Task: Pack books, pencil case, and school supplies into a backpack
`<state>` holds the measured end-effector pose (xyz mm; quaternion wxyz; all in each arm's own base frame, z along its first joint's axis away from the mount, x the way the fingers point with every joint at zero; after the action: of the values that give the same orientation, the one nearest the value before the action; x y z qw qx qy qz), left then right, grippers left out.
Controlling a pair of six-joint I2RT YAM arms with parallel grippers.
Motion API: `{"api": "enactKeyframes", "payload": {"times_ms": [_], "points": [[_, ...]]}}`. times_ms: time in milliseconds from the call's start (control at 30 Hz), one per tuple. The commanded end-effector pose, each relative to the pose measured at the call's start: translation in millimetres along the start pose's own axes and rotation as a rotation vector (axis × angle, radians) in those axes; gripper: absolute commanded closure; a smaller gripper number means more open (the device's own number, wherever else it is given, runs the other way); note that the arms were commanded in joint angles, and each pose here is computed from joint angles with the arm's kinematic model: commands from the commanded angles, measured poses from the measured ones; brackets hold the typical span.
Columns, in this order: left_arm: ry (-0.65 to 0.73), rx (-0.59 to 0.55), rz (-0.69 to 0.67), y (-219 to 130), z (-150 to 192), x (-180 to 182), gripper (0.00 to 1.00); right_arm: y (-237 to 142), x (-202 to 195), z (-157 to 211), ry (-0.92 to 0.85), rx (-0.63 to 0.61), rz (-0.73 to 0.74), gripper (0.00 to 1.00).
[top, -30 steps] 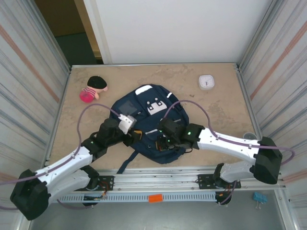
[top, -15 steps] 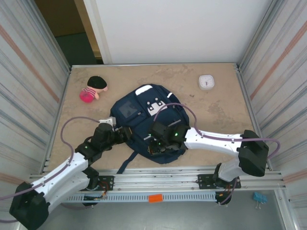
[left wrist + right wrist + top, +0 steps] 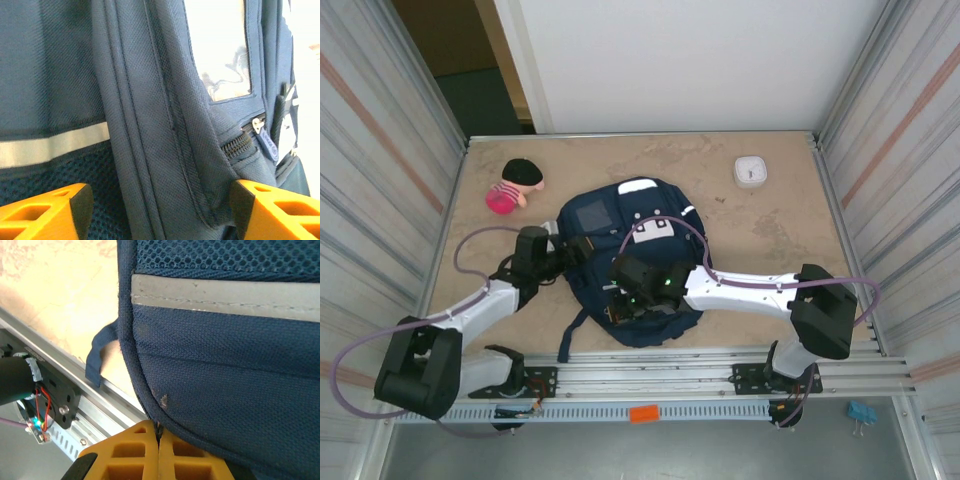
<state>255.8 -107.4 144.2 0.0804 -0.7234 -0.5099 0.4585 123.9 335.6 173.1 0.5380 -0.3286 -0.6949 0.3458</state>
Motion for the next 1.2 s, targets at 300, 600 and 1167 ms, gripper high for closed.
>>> {"api": "enactKeyframes", "payload": {"times_ms": [300, 600, 1167], "points": [[-0.270, 0.066, 0.121, -64, 13, -25, 0.33, -5, 10, -14, 0.003, -0.028, -0.058, 1.00], [-0.399, 0.140, 0.215, -62, 50, -34, 0.43, -7, 9, -13, 0.003, -0.034, -0.063, 1.00], [-0.407, 0.235, 0.256, -37, 68, -48, 0.62, -9, 8, -12, 0.003, -0.033, -0.088, 1.00]]}}
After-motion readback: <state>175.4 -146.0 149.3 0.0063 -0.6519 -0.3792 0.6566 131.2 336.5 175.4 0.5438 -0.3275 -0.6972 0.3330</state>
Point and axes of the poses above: each hand's point on the last joint's axis, 136 mm out from that joint toward the fingers, its own y axis out along the fingers, its own x axis along the line the jaws close on, z = x × y, the point moved 8 cm from there along -y, back along the fingers, and after that the axes turned 9 degrees about y, right-handed, at the moved point
